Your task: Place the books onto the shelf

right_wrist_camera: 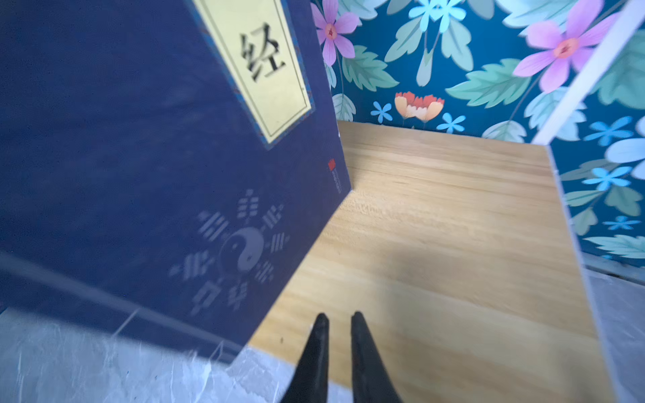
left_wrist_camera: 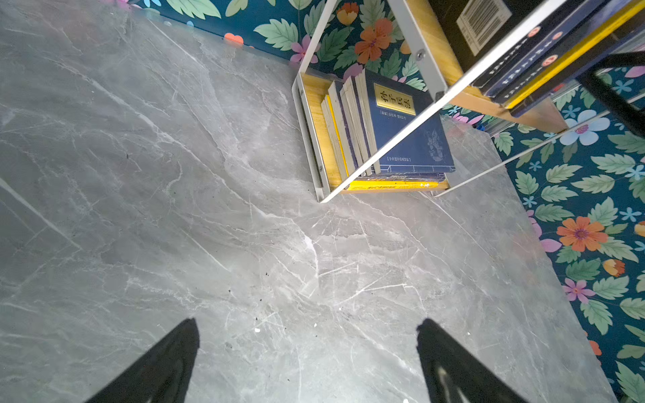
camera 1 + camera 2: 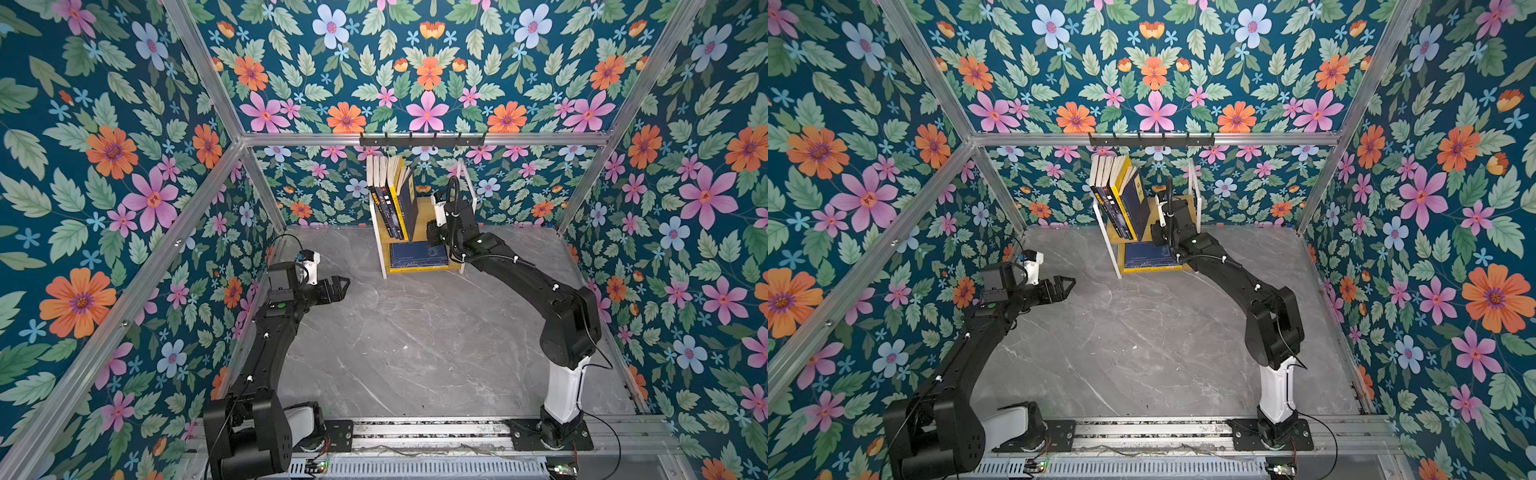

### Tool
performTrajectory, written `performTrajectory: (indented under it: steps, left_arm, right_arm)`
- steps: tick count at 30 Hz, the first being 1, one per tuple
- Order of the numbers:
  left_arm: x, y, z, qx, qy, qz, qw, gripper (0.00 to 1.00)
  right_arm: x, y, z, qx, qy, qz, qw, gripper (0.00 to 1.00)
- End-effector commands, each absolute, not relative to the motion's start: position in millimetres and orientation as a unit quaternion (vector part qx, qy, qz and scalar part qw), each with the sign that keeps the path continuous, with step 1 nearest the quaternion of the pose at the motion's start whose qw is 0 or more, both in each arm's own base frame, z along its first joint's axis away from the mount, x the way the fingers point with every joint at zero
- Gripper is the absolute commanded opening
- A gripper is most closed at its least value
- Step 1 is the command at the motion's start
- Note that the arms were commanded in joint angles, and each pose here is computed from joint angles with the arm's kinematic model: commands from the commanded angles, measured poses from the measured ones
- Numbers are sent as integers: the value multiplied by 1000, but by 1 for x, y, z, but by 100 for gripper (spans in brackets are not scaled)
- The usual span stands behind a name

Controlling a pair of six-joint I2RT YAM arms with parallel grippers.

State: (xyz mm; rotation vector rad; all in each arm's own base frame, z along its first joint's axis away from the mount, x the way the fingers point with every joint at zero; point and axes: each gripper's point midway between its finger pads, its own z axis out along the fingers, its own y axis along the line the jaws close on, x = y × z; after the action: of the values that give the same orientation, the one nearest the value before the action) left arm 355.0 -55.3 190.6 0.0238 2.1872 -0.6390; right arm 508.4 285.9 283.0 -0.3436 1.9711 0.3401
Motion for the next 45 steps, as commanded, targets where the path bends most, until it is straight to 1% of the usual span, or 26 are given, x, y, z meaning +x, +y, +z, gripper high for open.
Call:
performTrajectory:
  steps: [1, 5, 7, 8, 12, 15, 20, 21, 23, 24, 26, 28, 34, 38, 45]
  left_arm:
    - [358, -54, 195, 12, 867, -251, 430, 100]
    - [357, -53, 195, 19, 867, -244, 434, 100]
    - [357, -50, 192, 22, 868, -233, 437, 100]
    - [357, -49, 192, 23, 868, -230, 439, 100]
    - [359, -48, 194, 31, 869, -222, 442, 100]
    - [362, -45, 189, 30, 870, -212, 443, 100]
    - [363, -45, 188, 30, 872, -212, 441, 100]
    - [364, -44, 187, 32, 873, -208, 441, 100]
    - [364, -42, 186, 28, 875, -205, 437, 100]
    - [364, -43, 187, 27, 877, -206, 432, 100]
    - [365, -44, 191, 31, 878, -205, 432, 100]
    - [369, -43, 192, 40, 879, -191, 435, 100]
    - [379, -40, 195, 70, 871, -162, 459, 100]
    - [387, -43, 192, 97, 857, -145, 485, 100]
    - [391, -37, 153, 130, 838, -88, 523, 100]
  right_arm:
    - [496, 280, 297, -146, 819, 146, 535, 17]
    - [473, 270, 312, -137, 809, 161, 548, 21]
    - [459, 262, 311, -133, 806, 167, 552, 26]
    - [447, 255, 324, -131, 798, 172, 562, 29]
    - [417, 234, 317, -122, 804, 168, 558, 42]
    - [398, 216, 310, -110, 802, 160, 566, 49]
    - [371, 183, 290, -90, 809, 123, 568, 62]
    - [366, 177, 286, -88, 811, 115, 566, 66]
    - [357, 165, 275, -81, 817, 101, 563, 70]
    - [353, 157, 270, -72, 818, 95, 562, 74]
    - [346, 143, 262, -52, 821, 85, 562, 89]
    - [339, 132, 254, -38, 821, 85, 563, 98]
    - [323, 92, 229, 0, 830, 55, 555, 99]
    - [312, 65, 204, 7, 834, 3, 551, 99]
    - [303, 33, 169, 36, 828, -25, 559, 99]
